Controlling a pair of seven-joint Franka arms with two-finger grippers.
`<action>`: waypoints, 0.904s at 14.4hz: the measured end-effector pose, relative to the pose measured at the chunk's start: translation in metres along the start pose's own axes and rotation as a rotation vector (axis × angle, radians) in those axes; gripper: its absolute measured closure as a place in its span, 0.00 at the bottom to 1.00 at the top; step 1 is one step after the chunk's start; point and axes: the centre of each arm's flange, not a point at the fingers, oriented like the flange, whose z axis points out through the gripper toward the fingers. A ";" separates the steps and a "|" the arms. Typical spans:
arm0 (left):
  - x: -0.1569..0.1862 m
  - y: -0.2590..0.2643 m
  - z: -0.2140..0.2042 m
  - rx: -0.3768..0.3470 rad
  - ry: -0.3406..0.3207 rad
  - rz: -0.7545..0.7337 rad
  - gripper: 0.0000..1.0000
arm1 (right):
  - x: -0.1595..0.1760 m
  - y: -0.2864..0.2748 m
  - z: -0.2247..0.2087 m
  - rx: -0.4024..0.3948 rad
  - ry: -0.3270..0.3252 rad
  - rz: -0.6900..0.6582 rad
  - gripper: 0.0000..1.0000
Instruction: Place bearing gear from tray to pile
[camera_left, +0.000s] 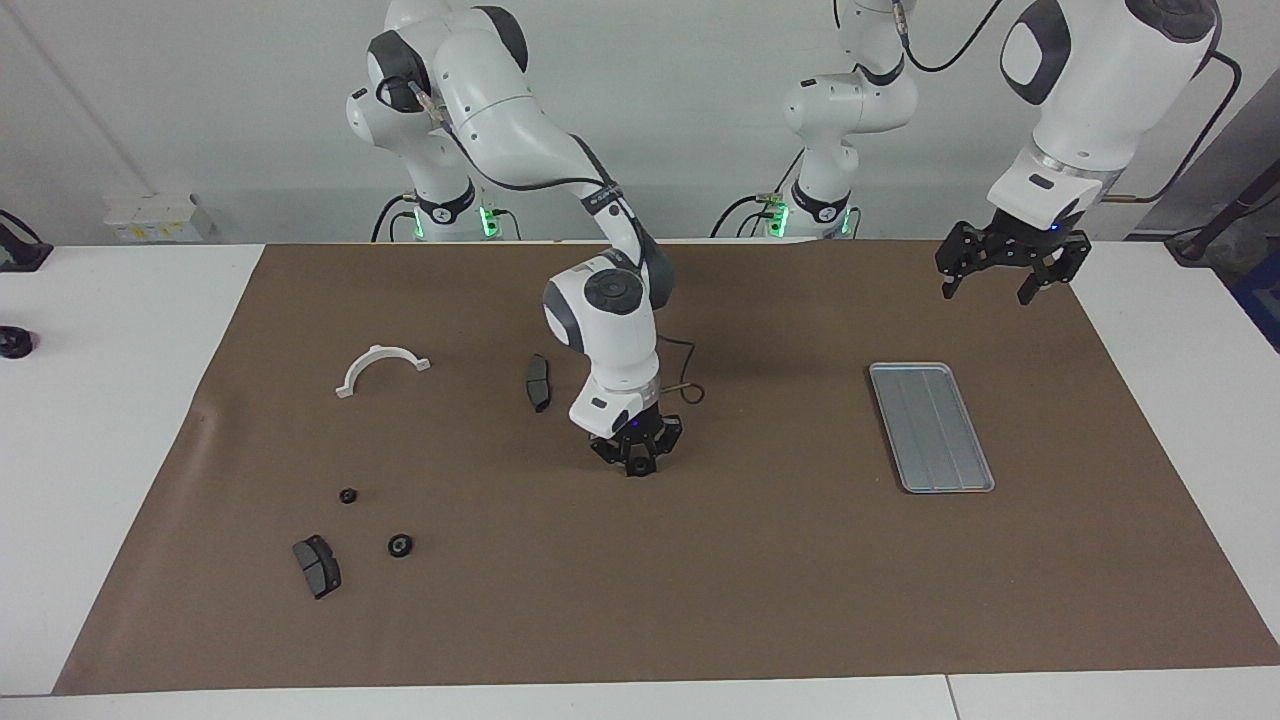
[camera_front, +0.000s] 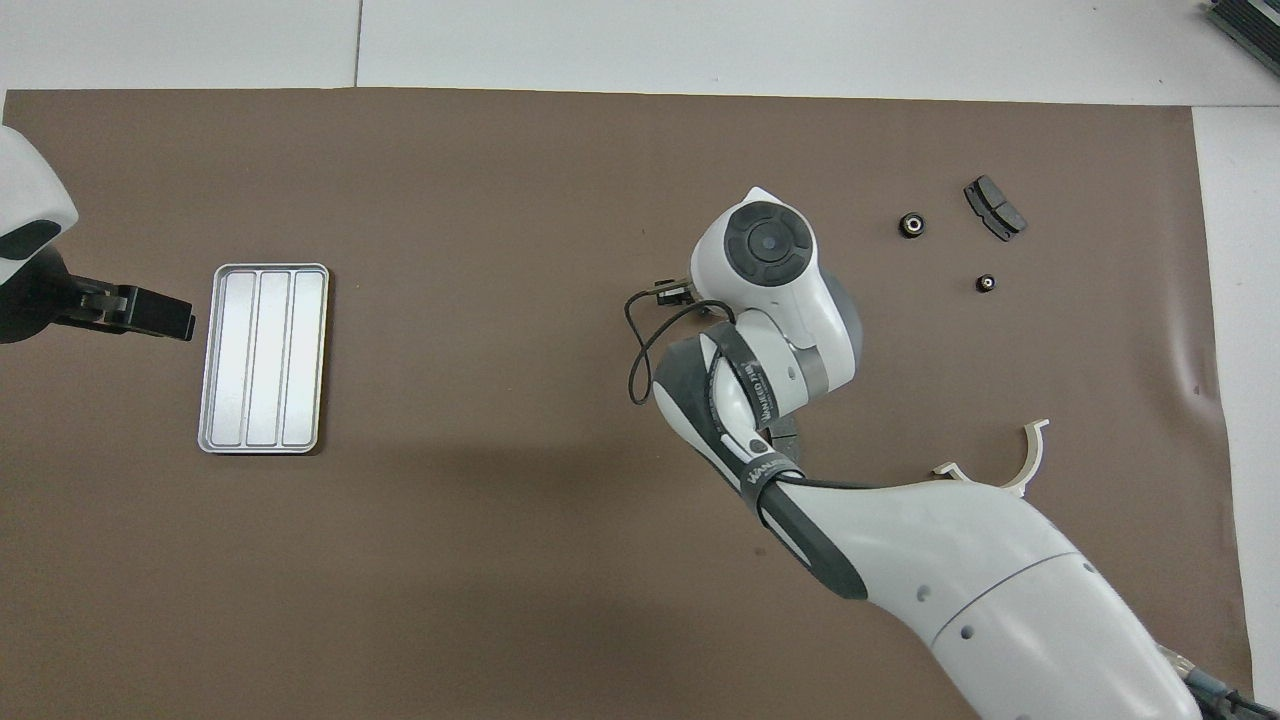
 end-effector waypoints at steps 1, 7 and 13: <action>0.000 -0.002 0.001 -0.001 -0.002 -0.003 0.00 | 0.005 0.031 -0.007 -0.010 -0.022 -0.023 0.64; -0.005 -0.003 -0.005 -0.020 -0.034 -0.017 0.00 | -0.003 0.190 -0.050 -0.023 -0.088 -0.098 0.64; -0.006 -0.013 -0.025 -0.064 -0.028 -0.080 0.00 | -0.066 0.230 -0.026 -0.007 -0.208 -0.058 0.64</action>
